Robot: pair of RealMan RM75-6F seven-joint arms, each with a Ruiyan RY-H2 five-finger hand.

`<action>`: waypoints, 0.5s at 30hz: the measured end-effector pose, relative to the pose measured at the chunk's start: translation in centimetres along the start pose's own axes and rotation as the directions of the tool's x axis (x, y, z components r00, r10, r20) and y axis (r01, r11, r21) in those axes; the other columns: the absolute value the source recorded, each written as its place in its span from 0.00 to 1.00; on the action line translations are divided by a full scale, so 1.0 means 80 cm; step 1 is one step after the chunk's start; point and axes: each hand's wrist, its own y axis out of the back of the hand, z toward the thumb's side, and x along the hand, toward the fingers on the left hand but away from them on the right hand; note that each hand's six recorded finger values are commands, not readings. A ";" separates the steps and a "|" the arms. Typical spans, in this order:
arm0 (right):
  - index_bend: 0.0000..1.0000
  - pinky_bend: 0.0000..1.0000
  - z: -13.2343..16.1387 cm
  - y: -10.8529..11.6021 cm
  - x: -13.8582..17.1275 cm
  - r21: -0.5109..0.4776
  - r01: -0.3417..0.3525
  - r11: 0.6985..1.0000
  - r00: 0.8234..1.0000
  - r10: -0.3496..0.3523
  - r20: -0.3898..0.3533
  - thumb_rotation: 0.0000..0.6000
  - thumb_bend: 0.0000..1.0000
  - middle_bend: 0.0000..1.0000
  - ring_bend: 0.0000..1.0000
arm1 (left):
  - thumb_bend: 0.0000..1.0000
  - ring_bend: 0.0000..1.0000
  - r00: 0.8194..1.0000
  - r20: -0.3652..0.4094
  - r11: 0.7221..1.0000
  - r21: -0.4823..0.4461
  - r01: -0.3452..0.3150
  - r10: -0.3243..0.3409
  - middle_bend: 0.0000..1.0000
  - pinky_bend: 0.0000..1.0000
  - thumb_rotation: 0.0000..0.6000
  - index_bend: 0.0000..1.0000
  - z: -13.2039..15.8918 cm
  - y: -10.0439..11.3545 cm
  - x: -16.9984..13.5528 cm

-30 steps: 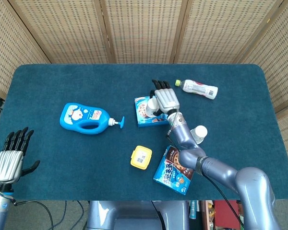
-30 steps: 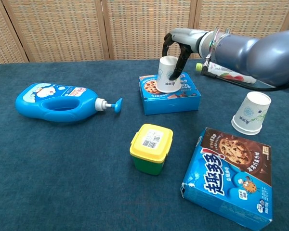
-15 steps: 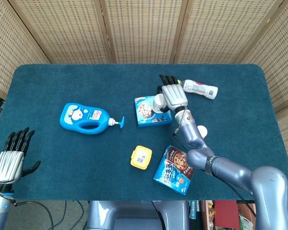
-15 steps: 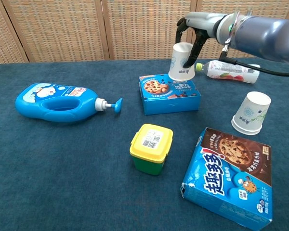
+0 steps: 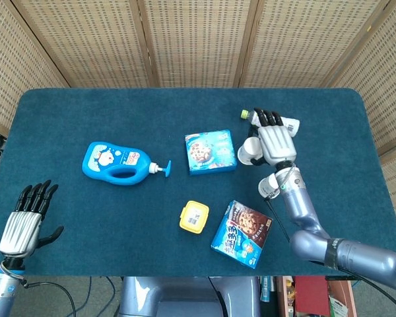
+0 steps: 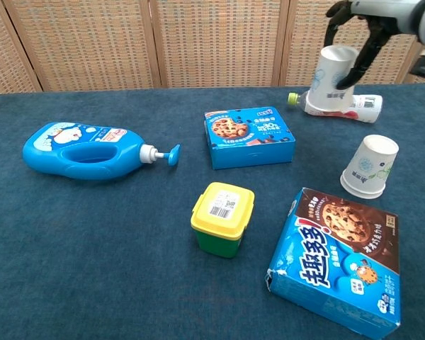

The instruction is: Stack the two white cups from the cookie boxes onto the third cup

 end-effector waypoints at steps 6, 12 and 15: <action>0.48 0.00 -0.037 0.014 0.036 0.016 -0.004 1.000 0.998 0.003 0.069 1.00 0.13 0.09 0.00 | 0.25 0.00 1.000 0.018 1.000 -0.006 0.006 -0.006 0.00 0.00 1.00 0.00 0.006 -0.001 -0.003; 0.48 0.00 -0.048 0.013 0.056 -0.012 -0.028 1.000 0.995 0.029 0.098 1.00 0.13 0.09 0.00 | 0.25 0.00 1.000 0.029 1.000 -0.008 0.002 -0.002 0.00 0.00 1.00 0.00 0.009 0.000 -0.004; 0.48 0.00 -0.048 0.010 0.061 -0.040 -0.033 0.999 0.994 0.037 0.101 1.00 0.13 0.09 0.00 | 0.25 0.00 1.000 0.031 1.000 -0.010 -0.005 0.006 0.00 0.00 1.00 0.00 0.010 0.003 -0.005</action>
